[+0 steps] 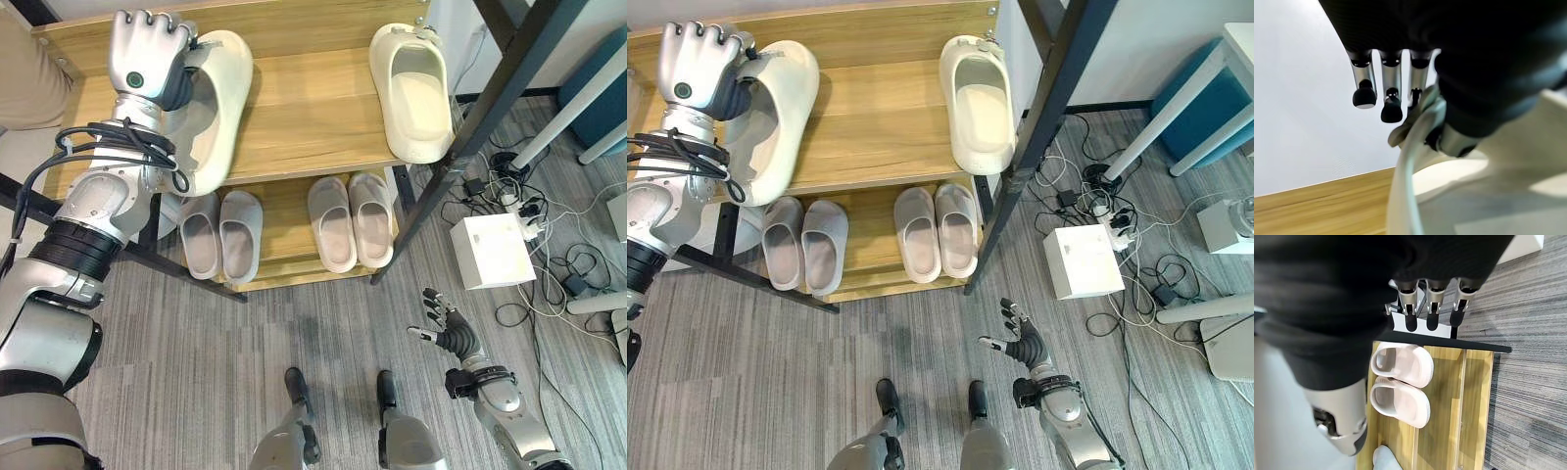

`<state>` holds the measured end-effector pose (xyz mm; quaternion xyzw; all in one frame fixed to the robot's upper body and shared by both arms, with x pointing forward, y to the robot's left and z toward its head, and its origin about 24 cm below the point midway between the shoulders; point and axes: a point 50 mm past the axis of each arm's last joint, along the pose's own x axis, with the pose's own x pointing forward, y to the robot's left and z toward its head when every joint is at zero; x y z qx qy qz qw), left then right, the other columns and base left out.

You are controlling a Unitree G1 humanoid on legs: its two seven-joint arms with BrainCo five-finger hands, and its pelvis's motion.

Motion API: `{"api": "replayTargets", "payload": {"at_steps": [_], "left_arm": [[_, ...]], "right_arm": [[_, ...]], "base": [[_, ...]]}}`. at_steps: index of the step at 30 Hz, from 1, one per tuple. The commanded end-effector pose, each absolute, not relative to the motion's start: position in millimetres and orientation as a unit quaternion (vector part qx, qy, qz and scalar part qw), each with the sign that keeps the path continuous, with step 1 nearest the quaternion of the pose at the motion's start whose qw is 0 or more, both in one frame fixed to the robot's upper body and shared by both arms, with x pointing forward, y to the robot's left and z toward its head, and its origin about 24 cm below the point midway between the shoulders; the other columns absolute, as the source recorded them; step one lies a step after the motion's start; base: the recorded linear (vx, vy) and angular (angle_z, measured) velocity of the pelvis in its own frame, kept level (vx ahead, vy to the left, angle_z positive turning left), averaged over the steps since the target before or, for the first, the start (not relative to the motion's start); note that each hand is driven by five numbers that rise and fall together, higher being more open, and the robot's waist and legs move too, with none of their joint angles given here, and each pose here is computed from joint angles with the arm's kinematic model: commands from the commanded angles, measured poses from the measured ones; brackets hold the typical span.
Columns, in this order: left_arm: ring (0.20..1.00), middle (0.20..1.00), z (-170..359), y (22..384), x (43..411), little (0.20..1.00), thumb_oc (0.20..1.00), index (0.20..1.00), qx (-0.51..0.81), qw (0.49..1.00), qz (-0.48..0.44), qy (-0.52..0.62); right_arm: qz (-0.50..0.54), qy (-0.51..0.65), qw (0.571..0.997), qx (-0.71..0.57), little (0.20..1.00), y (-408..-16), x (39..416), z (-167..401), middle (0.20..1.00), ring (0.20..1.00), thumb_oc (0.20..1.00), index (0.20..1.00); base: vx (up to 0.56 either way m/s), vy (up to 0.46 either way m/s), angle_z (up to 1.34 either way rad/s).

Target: Arrange the slippers neatly on the shoe rack.

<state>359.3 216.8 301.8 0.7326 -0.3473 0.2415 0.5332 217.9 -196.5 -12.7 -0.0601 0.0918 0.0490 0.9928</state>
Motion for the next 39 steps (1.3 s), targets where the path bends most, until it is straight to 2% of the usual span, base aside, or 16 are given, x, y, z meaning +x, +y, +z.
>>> {"api": "replayTargets", "payload": {"at_steps": [1,9,22,24,25,26,29,33,39], "left_arm": [[0.2,0.2,340,218,360,0.2,0.2,0.2,0.725,0.502,0.304,-0.361],[0.2,0.2,340,210,373,0.2,0.2,0.2,0.753,0.49,0.28,-0.337],[0.2,0.2,336,207,386,0.2,0.2,0.2,0.757,0.518,0.263,-0.299],[0.2,0.2,334,203,391,0.2,0.2,0.2,0.748,0.544,0.255,-0.282],[0.708,0.708,333,201,391,0.708,0.708,0.708,0.745,0.549,0.252,-0.284],[1.0,1.0,333,198,392,1.0,1.0,1.0,0.741,0.556,0.247,-0.285],[1.0,1.0,337,191,388,1.0,1.0,1.0,0.703,0.597,0.242,-0.3],[1.0,1.0,336,186,380,1.0,1.0,1.0,0.67,0.624,0.232,-0.328],[1.0,1.0,312,187,364,1.0,1.0,1.0,0.557,0.723,0.189,-0.363]], "right_arm": [[0.048,0.047,0.996,-0.052,1.0,-201,217,4,1.0,1.0,1.0,1.0],[0.048,0.05,0.996,-0.051,1.0,-210,212,6,1.0,1.0,1.0,1.0],[0.038,0.06,0.997,-0.04,1.0,-215,207,3,1.0,1.0,1.0,1.0],[0.033,0.071,0.996,-0.036,1.0,-216,204,-1,1.0,1.0,1.0,1.0],[0.033,0.074,0.996,-0.034,1.0,-216,204,-2,1.0,1.0,1.0,1.0],[0.033,0.078,0.996,-0.031,1.0,-216,203,-3,1.0,1.0,1.0,1.0],[0.031,0.09,0.995,-0.023,1.0,-216,204,-7,1.0,1.0,1.0,1.0],[0.034,0.098,0.994,-0.018,1.0,-212,204,-10,1.0,1.0,1.0,1.0],[0.035,0.112,0.993,-0.006,1.0,-205,202,-17,1.0,1.0,1.0,1.0]], "base": [[-0.01,-0.028,-0.07],[0.01,-0.04,-0.21],[0.02,-0.058,-0.1],[0.02,-0.092,0.07],[0.0,-0.062,0.09],[0.0,-0.053,0.04],[0.0,-0.048,0.13],[0.0,-0.04,0.25],[-0.01,-0.024,0.25]]}}
